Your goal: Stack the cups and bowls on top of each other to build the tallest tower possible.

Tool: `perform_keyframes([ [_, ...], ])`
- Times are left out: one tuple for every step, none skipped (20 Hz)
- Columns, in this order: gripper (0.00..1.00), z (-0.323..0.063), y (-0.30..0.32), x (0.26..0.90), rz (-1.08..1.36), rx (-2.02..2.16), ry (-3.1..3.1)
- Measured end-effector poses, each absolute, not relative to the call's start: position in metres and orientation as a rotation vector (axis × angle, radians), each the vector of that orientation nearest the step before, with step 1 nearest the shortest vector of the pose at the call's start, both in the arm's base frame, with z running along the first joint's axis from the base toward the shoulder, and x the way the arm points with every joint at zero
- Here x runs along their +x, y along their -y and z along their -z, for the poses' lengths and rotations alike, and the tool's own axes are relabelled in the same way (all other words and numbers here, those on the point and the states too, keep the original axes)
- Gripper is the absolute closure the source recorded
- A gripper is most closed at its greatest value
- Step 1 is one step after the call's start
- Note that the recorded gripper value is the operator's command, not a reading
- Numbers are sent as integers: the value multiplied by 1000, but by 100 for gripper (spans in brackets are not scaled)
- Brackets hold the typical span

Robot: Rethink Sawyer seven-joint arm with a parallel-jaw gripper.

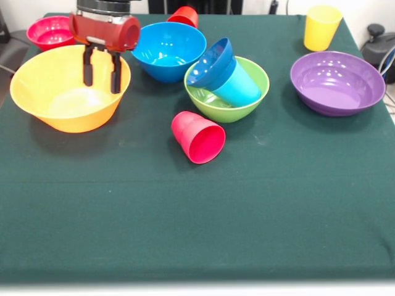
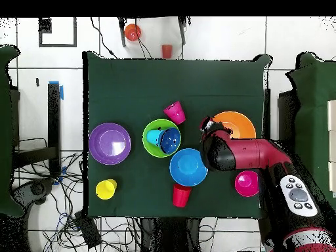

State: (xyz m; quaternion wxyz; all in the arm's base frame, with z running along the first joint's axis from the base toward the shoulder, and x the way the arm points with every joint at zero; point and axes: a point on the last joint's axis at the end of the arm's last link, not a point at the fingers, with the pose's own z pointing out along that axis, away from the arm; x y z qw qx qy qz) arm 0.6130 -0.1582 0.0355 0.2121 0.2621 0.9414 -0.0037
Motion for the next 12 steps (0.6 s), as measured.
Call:
perform_keyframes([
  [0,-35,156,612,1,732,-2617],
  [0,-34,152,612,-12,737,-2621],
  [0,-34,149,611,-20,739,-2624],
  [0,-32,143,610,-36,744,-2630],
  [0,-32,141,610,-40,745,-2632],
  [0,-32,140,610,-43,746,-2633],
  [0,-31,138,610,-48,746,-2635],
  [0,-30,138,610,-49,746,-2636],
  [0,-29,137,609,-50,746,-2638],
  [0,-28,137,609,-51,747,-2639],
  [0,-27,137,608,-53,748,-2642],
  [0,-25,136,607,-54,749,-2644],
])
